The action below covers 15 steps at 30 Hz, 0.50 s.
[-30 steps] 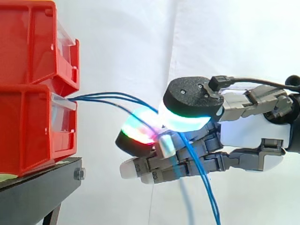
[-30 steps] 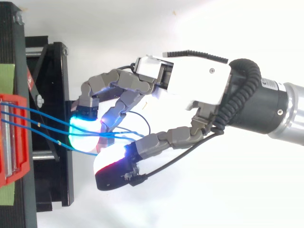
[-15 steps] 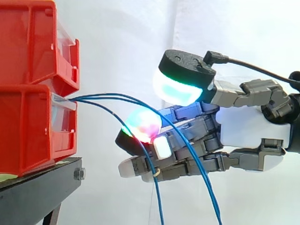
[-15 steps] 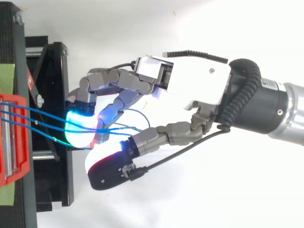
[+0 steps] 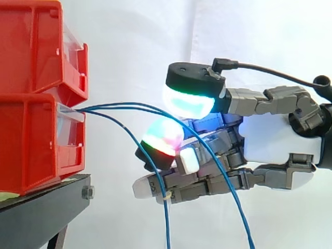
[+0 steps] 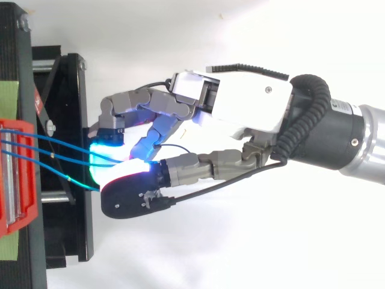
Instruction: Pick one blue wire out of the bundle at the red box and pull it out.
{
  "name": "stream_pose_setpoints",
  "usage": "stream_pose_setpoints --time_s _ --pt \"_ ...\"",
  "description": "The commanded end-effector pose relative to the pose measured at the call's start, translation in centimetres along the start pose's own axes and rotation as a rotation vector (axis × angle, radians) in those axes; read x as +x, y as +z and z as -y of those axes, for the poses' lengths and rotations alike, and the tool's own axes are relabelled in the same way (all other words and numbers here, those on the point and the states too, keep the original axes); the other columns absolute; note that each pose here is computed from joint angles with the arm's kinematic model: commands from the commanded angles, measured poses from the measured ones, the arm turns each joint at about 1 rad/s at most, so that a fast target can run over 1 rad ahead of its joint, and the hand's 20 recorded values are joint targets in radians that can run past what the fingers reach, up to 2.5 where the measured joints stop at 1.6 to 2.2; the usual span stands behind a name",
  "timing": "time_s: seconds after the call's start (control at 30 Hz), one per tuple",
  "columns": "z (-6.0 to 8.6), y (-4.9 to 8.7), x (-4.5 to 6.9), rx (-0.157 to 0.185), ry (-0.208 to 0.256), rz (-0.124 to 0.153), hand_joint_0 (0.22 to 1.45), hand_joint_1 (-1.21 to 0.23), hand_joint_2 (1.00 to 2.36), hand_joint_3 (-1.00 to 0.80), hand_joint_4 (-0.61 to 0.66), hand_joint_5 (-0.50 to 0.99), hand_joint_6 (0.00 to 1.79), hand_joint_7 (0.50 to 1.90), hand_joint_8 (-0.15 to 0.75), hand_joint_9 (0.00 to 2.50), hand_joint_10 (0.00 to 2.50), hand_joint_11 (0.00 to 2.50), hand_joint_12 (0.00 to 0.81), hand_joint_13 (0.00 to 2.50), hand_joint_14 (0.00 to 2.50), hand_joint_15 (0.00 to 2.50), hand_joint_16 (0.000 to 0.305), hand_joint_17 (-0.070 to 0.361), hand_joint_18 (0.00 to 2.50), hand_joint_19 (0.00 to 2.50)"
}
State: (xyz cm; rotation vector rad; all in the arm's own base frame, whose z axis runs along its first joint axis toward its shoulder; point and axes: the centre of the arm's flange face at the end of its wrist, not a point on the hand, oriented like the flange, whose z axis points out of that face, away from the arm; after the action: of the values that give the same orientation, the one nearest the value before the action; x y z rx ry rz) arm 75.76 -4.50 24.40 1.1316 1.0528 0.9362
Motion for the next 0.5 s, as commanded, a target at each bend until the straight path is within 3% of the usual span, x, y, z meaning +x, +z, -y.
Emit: stream_pose_setpoints --time_s 0.0,0.3,0.47 --pt "0.02 0.00 0.00 0.000 0.000 0.000 0.62 -0.56 1.02 -0.25 0.41 -0.03 0.50 1.28 0.226 1.14 0.02 0.56 0.370 0.41 0.01 0.23 0.060 0.134 0.24 0.42" --pt "-0.03 0.04 0.01 -0.004 0.000 0.001 0.61 -0.53 1.01 -0.26 0.43 -0.03 0.50 1.12 0.227 1.16 0.02 0.49 0.382 0.43 0.01 0.21 0.063 0.142 0.26 0.42" --pt "0.04 0.00 0.00 -0.003 -0.001 0.001 0.61 -0.58 1.01 -0.23 0.35 -0.03 0.50 1.26 0.252 1.15 0.02 0.55 0.386 0.44 0.01 0.23 0.062 0.141 0.27 0.43"
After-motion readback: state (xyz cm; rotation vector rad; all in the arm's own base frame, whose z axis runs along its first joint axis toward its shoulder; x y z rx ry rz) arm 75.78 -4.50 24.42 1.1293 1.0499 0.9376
